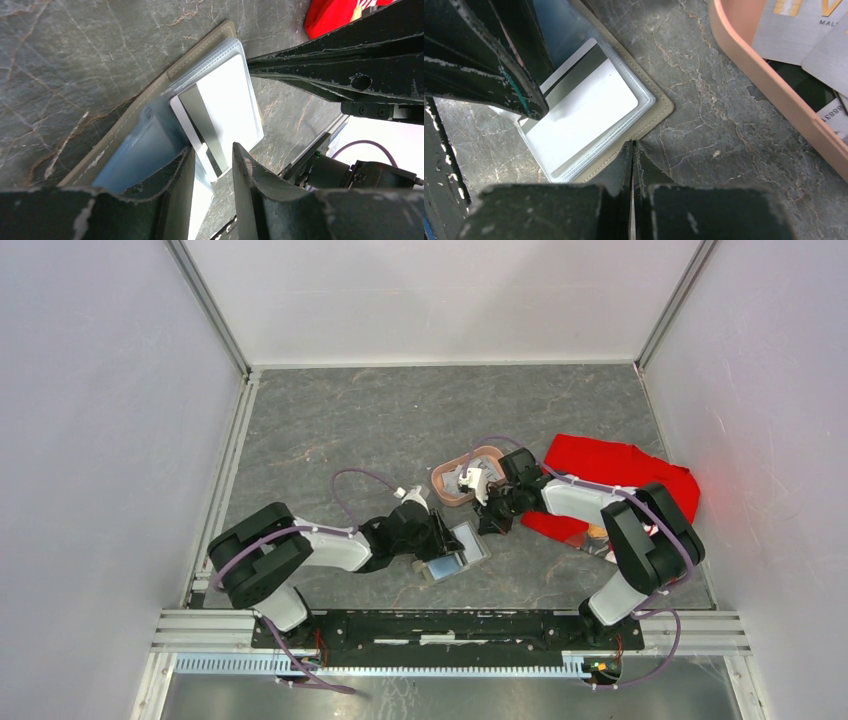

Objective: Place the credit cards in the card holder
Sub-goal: Insert the credit card into the card holder.

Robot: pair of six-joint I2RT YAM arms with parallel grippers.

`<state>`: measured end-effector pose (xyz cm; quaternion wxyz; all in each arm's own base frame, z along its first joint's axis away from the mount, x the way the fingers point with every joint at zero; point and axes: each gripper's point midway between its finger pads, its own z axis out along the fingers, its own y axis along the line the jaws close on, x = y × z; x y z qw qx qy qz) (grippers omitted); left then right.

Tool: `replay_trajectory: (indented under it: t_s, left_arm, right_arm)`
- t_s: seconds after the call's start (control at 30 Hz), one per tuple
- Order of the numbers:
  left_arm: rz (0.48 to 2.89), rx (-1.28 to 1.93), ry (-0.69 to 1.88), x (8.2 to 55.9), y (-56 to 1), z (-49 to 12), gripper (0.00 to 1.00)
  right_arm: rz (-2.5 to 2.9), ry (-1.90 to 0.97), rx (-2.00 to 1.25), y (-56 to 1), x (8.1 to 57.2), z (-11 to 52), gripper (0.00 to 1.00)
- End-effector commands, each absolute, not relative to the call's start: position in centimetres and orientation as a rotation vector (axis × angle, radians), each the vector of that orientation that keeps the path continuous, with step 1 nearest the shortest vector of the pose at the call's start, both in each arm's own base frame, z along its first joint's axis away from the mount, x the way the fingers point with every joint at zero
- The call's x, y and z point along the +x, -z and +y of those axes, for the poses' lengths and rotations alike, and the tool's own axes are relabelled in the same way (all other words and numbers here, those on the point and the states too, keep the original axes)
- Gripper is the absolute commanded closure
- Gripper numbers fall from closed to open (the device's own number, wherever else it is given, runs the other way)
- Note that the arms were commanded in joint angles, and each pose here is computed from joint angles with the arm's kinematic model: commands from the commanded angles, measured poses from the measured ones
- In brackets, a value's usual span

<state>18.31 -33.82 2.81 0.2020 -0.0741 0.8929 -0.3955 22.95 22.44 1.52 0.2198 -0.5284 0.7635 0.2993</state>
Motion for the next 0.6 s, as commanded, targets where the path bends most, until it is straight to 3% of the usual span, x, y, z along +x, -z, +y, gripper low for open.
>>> replay_trajectory:
  t_s: [0.0,0.33,0.57]
  left_arm:
    - [2.462,-0.103,1.129,19.1,-3.7,-35.6,0.60]
    - [2.417,-0.144,1.130,18.7,-5.5,-33.8,0.56]
    - [2.391,-0.172,1.151,17.9,-6.2,-32.4,0.55]
  right_arm:
    - [2.101,-0.875,-1.512,-1.2,21.8,23.5,1.00]
    - [2.084,-0.861,-1.486,-1.9,22.5,23.3,0.97]
    - [2.056,-0.875,-1.470,-2.8,22.8,23.3,0.84]
